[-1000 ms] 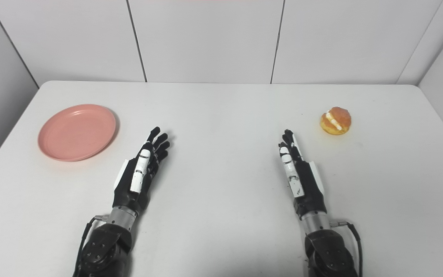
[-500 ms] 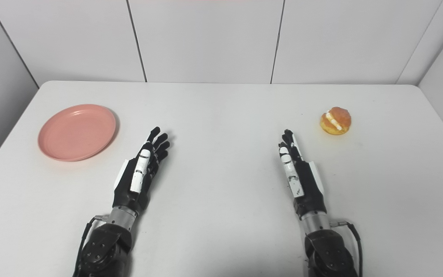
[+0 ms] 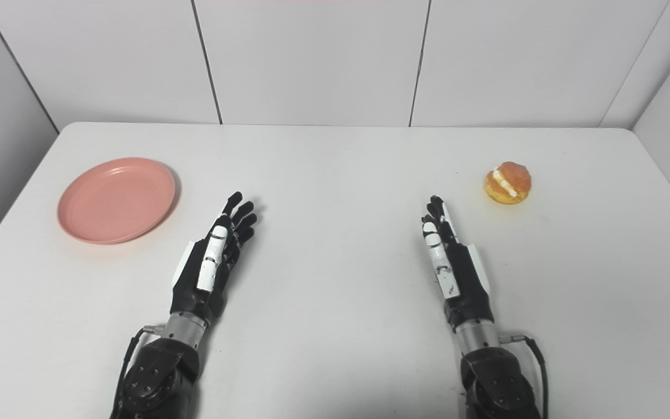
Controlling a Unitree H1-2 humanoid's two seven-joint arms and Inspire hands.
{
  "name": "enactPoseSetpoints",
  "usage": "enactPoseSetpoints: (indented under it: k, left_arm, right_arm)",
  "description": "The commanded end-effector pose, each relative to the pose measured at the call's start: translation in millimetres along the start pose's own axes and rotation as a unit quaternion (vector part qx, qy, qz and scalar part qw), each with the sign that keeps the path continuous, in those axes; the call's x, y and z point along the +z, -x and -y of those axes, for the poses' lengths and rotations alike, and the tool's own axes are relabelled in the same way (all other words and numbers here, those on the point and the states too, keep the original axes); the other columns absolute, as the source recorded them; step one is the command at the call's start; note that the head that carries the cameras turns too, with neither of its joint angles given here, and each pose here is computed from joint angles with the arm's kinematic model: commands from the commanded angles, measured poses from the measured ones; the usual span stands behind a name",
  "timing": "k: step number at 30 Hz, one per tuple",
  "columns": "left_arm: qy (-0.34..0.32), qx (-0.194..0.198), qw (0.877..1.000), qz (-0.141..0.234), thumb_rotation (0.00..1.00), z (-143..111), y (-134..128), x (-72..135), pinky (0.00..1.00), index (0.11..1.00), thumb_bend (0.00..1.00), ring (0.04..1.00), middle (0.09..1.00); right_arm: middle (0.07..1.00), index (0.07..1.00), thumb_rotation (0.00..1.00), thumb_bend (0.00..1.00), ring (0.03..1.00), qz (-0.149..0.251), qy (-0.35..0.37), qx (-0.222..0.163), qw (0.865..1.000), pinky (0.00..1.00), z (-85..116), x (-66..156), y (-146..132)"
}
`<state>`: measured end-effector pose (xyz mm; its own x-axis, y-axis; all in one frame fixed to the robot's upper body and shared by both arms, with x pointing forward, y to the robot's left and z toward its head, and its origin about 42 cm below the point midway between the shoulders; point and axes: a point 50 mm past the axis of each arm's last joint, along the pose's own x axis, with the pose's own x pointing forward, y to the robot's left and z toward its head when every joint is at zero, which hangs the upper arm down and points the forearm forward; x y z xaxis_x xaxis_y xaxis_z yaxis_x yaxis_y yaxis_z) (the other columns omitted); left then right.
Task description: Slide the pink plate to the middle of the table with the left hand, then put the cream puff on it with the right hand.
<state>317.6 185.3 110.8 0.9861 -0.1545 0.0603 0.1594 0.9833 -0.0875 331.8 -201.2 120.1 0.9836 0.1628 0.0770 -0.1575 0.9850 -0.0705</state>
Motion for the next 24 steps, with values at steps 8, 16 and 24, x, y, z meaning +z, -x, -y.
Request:
enactPoseSetpoints:
  k: [8,16,24]
  left_arm:
    - [0.003,0.004,0.999,-0.048,1.00,-5.0,10.1,-20.4,1.00,1.000,0.43,1.000,1.000]
    - [0.005,0.005,0.999,-0.049,1.00,-4.6,10.0,-19.9,1.00,1.000,0.42,1.000,1.000]
    - [0.005,0.004,0.999,-0.048,1.00,-5.8,10.1,-21.5,1.00,1.000,0.42,1.000,1.000]
  right_arm:
    - [0.993,0.997,1.00,0.24,0.975,-0.024,-0.003,0.012,1.000,0.97,-6.4,-5.5,1.0]
    - [0.993,0.995,1.00,0.24,0.975,-0.025,-0.006,0.011,1.000,0.97,-7.1,-5.2,0.8]
    - [0.990,0.993,1.00,0.24,0.972,-0.023,-0.003,0.013,1.000,0.96,-6.7,-5.9,1.0]
